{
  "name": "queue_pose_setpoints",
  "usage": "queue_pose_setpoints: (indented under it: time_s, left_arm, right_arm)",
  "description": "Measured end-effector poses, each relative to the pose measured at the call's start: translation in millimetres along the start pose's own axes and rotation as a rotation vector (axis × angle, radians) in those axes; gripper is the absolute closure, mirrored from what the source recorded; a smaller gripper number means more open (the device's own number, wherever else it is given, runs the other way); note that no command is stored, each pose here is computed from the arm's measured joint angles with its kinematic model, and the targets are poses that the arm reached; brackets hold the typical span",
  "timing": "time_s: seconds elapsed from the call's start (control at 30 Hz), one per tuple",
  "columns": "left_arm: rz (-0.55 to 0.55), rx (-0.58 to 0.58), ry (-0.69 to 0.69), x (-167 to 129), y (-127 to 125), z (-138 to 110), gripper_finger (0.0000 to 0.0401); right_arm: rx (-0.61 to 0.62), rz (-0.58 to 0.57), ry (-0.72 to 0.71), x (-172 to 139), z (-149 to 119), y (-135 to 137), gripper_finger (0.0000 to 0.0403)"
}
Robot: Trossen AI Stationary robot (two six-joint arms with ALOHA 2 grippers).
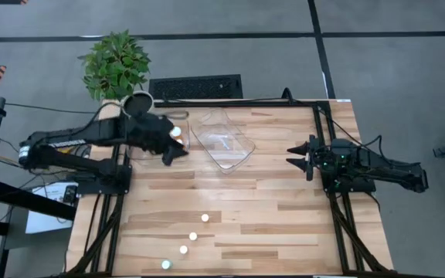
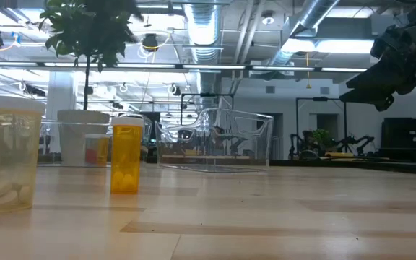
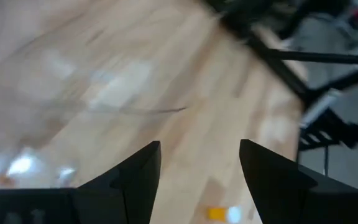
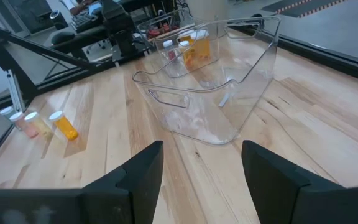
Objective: Pick and place medicine bottles into bin by pill shape (circle, oval)
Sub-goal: Put the small orange tablet bottle into the right transparent bin
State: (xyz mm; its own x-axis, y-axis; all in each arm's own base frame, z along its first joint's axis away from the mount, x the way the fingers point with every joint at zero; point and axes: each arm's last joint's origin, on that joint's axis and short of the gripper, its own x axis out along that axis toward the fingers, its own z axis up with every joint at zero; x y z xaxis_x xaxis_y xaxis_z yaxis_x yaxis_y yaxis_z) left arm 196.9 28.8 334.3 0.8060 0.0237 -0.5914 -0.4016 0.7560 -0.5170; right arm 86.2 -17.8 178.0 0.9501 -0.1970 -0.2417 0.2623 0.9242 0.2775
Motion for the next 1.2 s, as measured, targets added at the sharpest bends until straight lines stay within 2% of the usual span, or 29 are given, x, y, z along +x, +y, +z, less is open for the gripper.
queue_pose_setpoints:
  time_s: [0.23, 0.43, 0.63, 0.77, 0.9, 1.2]
  left_arm:
    - [-0.174, 0.306, -0.070, 27.9, -66.0, -27.8, 0.0189]
    - [-0.117, 0.484, -0.052, 64.7, -98.4, -66.7, 0.0188]
    - [-0.051, 0.650, 0.064, 104.3, -106.2, -102.3, 0.0166]
    - [-0.037, 0.725, 0.104, 125.1, -107.1, -116.1, 0.0140]
    - [-0.018, 0.772, 0.163, 136.8, -108.9, -120.0, 0.0123]
    - [-0.039, 0.894, 0.358, 155.5, -126.8, -124.3, 0.0120]
  right_arm:
    - [0.000, 0.000, 0.000, 0.0, 0.0, 0.0, 0.0178]
    - [0.000, -0.005, 0.002, 0.0, -0.2, -0.2, 0.0178]
    - [0.001, -0.006, 0.005, 0.1, -0.5, -0.3, 0.0178]
    - [0.009, -0.009, 0.013, 0.1, -1.3, -0.6, 0.0178]
    - [0.024, -0.011, 0.019, 0.0, -1.9, -0.7, 0.0178]
    - [0.024, -0.012, 0.023, 0.0, -2.3, -0.9, 0.0178]
